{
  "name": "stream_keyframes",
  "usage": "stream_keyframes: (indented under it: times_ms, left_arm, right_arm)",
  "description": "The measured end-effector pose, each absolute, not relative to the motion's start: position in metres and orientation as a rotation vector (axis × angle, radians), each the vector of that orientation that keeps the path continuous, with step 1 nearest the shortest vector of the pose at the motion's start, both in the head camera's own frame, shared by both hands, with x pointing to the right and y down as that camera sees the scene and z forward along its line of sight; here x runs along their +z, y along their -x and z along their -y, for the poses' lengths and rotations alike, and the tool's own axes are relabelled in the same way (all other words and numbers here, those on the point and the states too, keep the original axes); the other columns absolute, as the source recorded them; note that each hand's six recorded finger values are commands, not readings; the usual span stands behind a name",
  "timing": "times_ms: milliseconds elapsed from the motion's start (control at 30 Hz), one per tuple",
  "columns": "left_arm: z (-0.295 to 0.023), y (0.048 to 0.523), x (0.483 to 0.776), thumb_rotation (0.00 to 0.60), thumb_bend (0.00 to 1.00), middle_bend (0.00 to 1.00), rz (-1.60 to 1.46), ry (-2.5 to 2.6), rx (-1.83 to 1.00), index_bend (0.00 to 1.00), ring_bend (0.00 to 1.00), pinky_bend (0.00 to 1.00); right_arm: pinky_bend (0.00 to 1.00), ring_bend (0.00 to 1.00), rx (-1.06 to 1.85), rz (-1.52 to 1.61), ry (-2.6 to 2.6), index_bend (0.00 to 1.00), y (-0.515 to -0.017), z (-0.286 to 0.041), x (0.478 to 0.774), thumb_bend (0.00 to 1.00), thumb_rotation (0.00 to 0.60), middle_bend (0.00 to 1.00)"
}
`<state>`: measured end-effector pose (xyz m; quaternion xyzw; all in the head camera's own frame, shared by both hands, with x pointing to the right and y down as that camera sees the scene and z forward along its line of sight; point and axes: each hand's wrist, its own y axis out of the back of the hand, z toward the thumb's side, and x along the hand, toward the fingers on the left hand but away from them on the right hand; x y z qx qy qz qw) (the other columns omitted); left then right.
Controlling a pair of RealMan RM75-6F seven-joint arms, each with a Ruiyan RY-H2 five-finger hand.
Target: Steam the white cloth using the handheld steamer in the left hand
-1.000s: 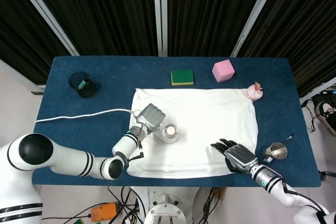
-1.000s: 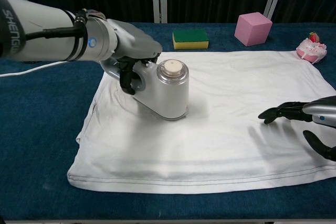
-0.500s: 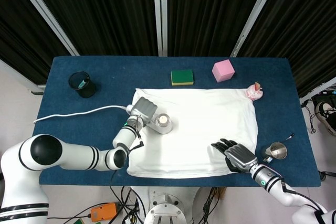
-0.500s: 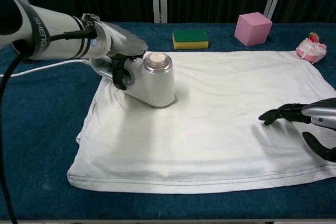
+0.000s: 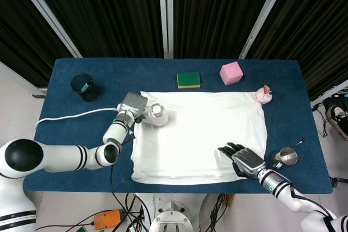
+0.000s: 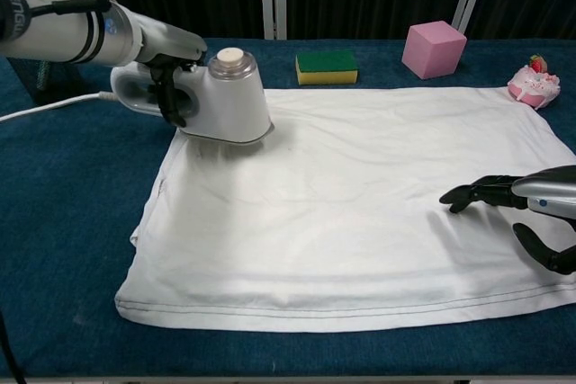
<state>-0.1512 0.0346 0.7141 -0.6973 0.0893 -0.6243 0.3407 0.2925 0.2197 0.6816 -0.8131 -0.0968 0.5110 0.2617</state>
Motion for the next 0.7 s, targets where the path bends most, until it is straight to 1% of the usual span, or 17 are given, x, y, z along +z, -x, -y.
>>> stream_keyframes:
  times_ms: [133,333,567,700]
  left_arm:
    - [-0.045,0.128,0.708,0.600,0.53,0.94,-0.205,1.866,-1.537,0.84,0.82,0.53]
    - [-0.067,0.088,0.713,0.600,0.53,0.94,-0.135,1.900,-1.463,0.84,0.82,0.53]
    - [-0.074,0.057,0.716,0.600,0.53,0.94,-0.109,1.819,-1.422,0.84,0.82,0.53]
    - [-0.073,0.051,0.720,0.600,0.52,0.94,-0.103,1.765,-1.434,0.84,0.82,0.53]
  right_arm:
    - [0.19,0.08,1.387,0.265,2.200,0.09,-0.293,-0.220,0.682,1.00,0.600,0.17]
    - [0.19,0.08,1.399,0.268,2.198,0.09,-0.296,-0.220,0.684,1.00,0.600,0.17]
    - [0.19,0.08,1.403,0.270,2.201,0.09,-0.296,-0.220,0.686,1.00,0.600,0.17]
    - [0.19,0.08,1.398,0.274,2.201,0.09,-0.295,-0.219,0.685,1.00,0.600,0.17]
